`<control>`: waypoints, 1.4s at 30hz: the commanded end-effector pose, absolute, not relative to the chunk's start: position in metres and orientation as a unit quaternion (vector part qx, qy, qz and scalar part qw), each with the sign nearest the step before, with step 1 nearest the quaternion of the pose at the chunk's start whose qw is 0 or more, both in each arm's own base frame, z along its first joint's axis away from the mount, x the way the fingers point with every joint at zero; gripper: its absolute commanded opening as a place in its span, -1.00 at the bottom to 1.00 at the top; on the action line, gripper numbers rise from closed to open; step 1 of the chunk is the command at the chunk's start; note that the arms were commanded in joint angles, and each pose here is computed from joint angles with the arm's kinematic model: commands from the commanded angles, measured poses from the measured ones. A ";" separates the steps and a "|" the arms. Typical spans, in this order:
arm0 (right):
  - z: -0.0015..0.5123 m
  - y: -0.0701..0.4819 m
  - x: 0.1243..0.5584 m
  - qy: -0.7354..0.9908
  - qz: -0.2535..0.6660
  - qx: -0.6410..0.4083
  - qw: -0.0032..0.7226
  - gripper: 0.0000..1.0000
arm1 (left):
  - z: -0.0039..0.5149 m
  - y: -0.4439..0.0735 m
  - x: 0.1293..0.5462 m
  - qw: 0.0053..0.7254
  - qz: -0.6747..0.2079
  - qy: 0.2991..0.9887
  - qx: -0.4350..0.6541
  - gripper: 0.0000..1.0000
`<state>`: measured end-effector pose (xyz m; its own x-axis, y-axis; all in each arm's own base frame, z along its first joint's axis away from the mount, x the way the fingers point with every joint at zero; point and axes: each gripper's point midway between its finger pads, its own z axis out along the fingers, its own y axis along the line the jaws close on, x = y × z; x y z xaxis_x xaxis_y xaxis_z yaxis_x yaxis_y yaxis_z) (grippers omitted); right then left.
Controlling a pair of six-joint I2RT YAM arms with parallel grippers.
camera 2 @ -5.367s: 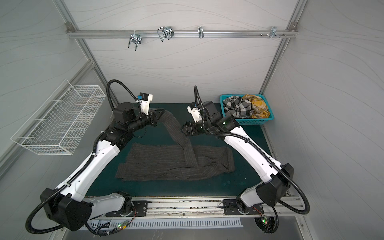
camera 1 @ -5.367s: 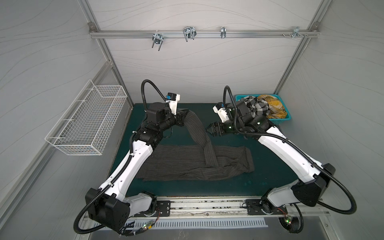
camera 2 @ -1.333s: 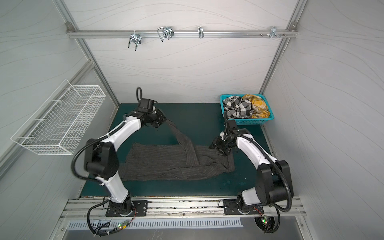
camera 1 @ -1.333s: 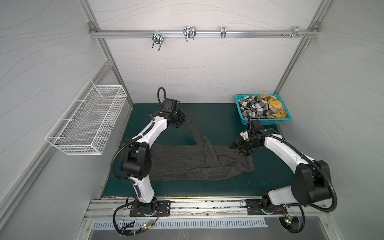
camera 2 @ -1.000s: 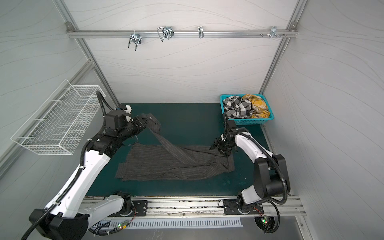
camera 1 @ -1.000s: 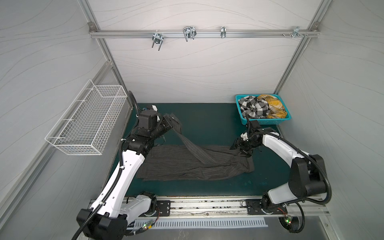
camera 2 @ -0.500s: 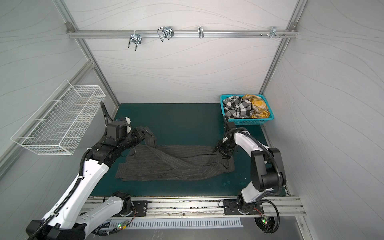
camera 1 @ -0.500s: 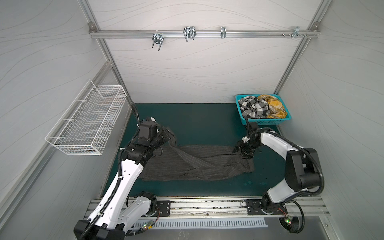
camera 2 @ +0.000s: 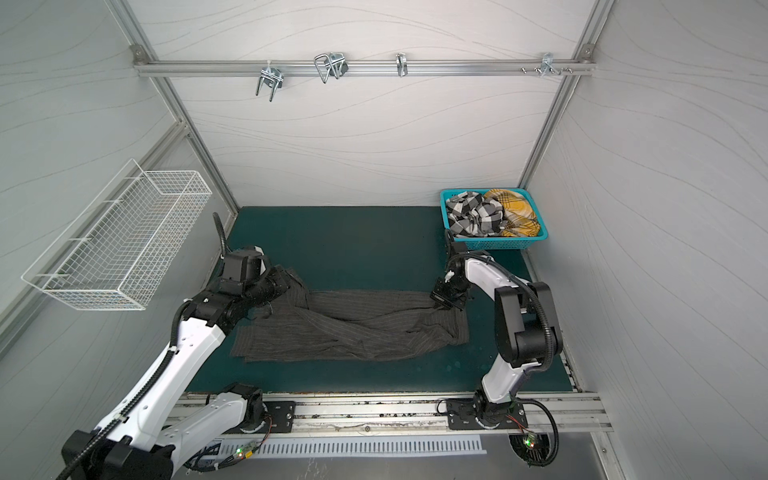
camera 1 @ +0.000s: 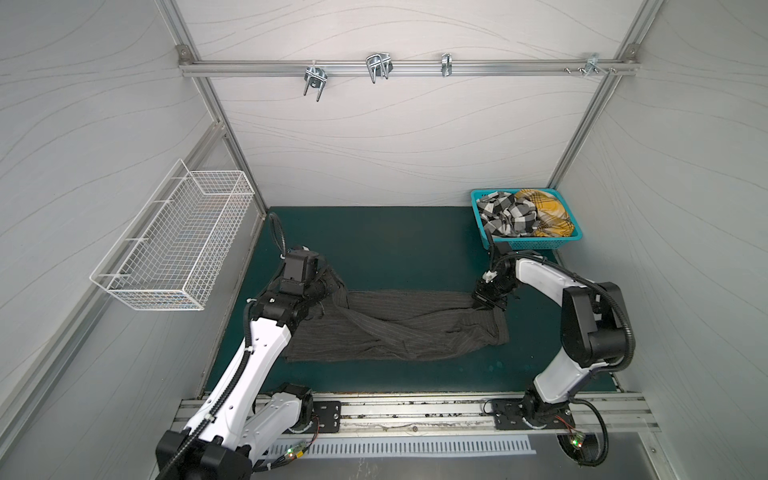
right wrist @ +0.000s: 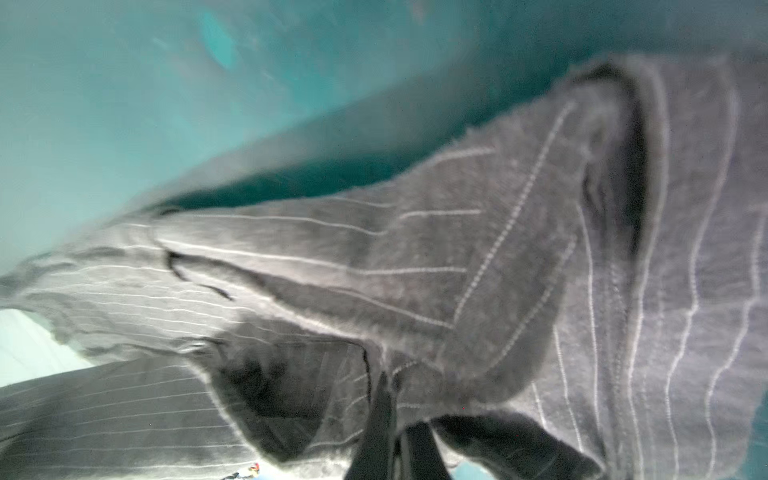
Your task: Fold and stack the long sleeve shirts
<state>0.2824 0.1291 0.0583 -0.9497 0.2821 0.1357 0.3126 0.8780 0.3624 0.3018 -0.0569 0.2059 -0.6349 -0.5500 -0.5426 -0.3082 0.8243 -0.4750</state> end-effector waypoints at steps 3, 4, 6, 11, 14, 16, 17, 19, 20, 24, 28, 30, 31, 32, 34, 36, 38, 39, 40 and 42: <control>0.066 0.123 0.287 -0.970 -0.185 -0.151 0.036 -1.00 | 0.269 -0.039 0.345 0.451 -0.158 0.847 -0.231 -1.00; 0.063 0.122 0.286 -0.970 -0.184 -0.153 0.040 -1.00 | 0.265 -0.034 0.345 0.456 -0.154 0.844 -0.237 -1.00; 0.059 0.122 0.284 -0.969 -0.186 -0.155 0.045 -1.00 | 0.244 -0.020 0.338 0.452 -0.131 0.846 -0.252 -1.00; 0.043 0.123 0.280 -0.966 -0.189 -0.164 0.061 -1.00 | 0.134 0.015 0.295 0.378 -0.056 0.866 -0.321 -1.00; 0.038 0.124 0.283 -0.966 -0.186 -0.167 0.066 -1.00 | 0.095 0.026 0.282 0.343 -0.063 0.855 -0.383 -1.00; 0.036 0.124 0.285 -0.966 -0.185 -0.166 0.068 -1.00 | 0.090 0.029 0.281 0.336 -0.058 0.855 -0.391 -1.00; 0.037 0.125 0.287 -0.966 -0.186 -0.167 0.067 -1.00 | 0.089 0.035 0.278 0.331 -0.041 0.853 -0.401 -1.00; 0.037 0.127 0.290 -0.965 -0.190 -0.167 0.065 -1.00 | 0.086 0.044 0.273 0.327 -0.015 0.850 -0.413 -1.00; 0.036 0.127 0.291 -0.965 -0.192 -0.168 0.065 -1.00 | 0.083 0.047 0.271 0.325 -0.010 0.848 -0.418 -1.00; 0.036 0.131 0.294 -0.962 -0.201 -0.172 0.067 -1.00 | 0.081 0.043 0.279 0.327 -0.041 0.841 -0.428 -1.00; 0.045 0.131 0.301 -0.963 -0.203 -0.169 0.056 -1.00 | 0.125 0.028 0.317 0.372 -0.112 0.827 -0.406 -1.00; 0.049 0.130 0.303 -0.963 -0.203 -0.169 0.051 -1.00 | 0.153 0.024 0.331 0.397 -0.132 0.819 -0.393 -1.00; 0.050 0.129 0.303 -0.963 -0.203 -0.169 0.049 -1.00 | 0.162 0.025 0.335 0.408 -0.134 0.814 -0.392 -1.00; 0.051 0.129 0.303 -0.963 -0.203 -0.170 0.048 -1.00 | 0.168 0.027 0.337 0.416 -0.133 0.810 -0.392 -1.00; 0.050 0.128 0.302 -0.963 -0.203 -0.169 0.048 -1.00 | 0.164 0.032 0.334 0.415 -0.119 0.808 -0.401 -1.00; 0.048 0.129 0.301 -0.962 -0.206 -0.172 0.050 -1.00 | 0.145 0.033 0.327 0.399 -0.111 0.812 -0.412 -1.00; 0.045 0.132 0.299 -0.960 -0.213 -0.171 0.055 -1.00 | 0.116 0.036 0.314 0.376 -0.095 0.816 -0.428 -1.00; 0.044 0.133 0.298 -0.960 -0.215 -0.172 0.058 -1.00 | 0.101 0.041 0.304 0.361 -0.078 0.817 -0.442 -1.00; 0.044 0.135 0.297 -0.959 -0.218 -0.170 0.058 -1.00 | 0.090 0.044 0.296 0.348 -0.067 0.818 -0.453 -1.00; 0.045 0.138 0.295 -0.959 -0.222 -0.164 0.058 -0.80 | 0.067 0.050 0.277 0.317 -0.037 0.821 -0.474 -0.32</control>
<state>0.2994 0.1335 0.0422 -0.9392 0.2961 0.1740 0.3417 0.8565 0.3869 0.2988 0.0351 0.0920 -0.3883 -0.7704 -0.5057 -0.6567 0.6163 -0.4345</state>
